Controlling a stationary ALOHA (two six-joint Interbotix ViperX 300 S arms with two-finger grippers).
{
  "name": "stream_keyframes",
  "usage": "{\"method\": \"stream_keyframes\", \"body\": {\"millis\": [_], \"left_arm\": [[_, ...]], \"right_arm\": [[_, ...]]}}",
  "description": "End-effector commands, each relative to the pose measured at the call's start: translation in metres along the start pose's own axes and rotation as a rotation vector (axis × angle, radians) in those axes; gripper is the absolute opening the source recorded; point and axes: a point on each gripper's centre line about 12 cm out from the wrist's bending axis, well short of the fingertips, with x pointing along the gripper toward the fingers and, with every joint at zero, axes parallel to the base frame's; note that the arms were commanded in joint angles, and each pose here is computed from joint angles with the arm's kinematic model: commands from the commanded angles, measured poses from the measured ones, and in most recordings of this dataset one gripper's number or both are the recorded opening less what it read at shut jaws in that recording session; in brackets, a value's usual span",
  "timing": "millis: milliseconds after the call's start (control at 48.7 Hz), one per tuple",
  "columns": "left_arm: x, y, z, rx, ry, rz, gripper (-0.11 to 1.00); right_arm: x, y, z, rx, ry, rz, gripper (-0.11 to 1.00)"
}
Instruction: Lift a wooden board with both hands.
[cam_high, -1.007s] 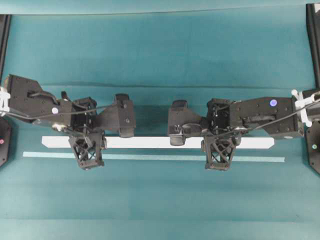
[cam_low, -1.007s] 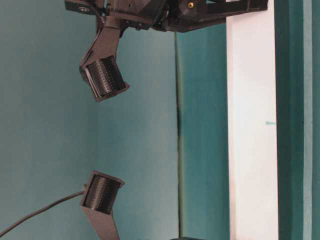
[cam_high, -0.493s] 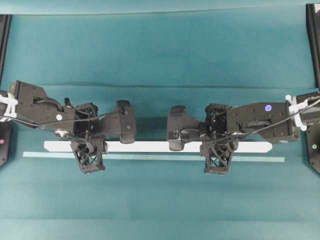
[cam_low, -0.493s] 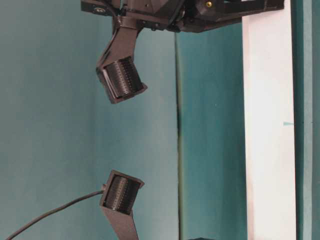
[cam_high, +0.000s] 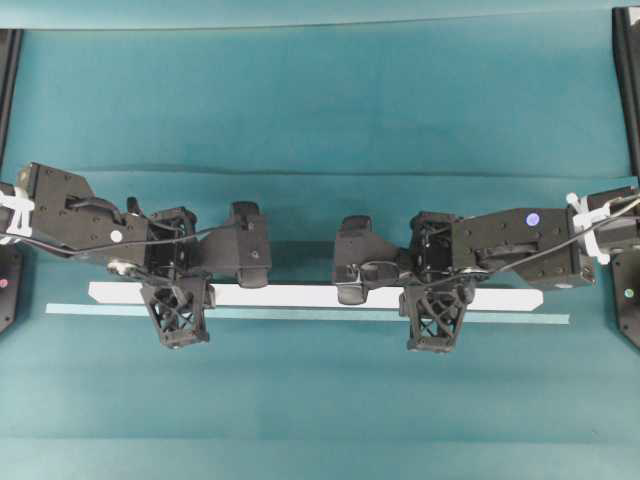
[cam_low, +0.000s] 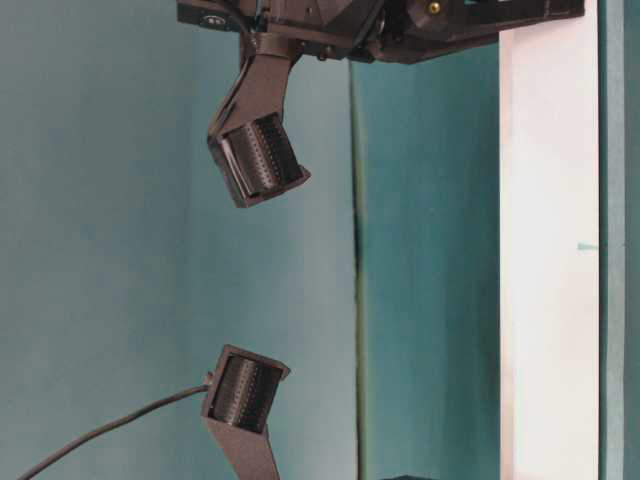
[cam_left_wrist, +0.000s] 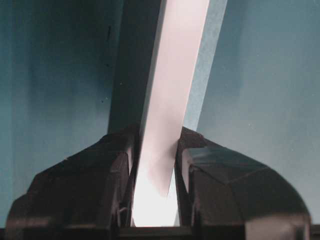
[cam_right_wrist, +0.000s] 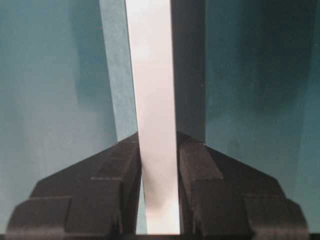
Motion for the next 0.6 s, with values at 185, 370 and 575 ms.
{"method": "stream_keyframes", "body": {"millis": [185, 370, 575], "left_arm": [[0.0005, 0.0045, 0.0018, -0.045, -0.002, 0.002, 0.18], [0.001, 0.0042, 0.0036, -0.05, -0.023, -0.003, 0.18], [0.0003, 0.0034, 0.0076, -0.042, -0.057, -0.01, 0.18]], "right_arm": [[0.0009, 0.0082, -0.0012, -0.012, -0.008, 0.012, 0.21], [0.0083, 0.0071, -0.0072, -0.007, -0.008, 0.01, 0.21], [0.0086, 0.007, -0.0061, -0.007, -0.02, 0.009, 0.21]]}}
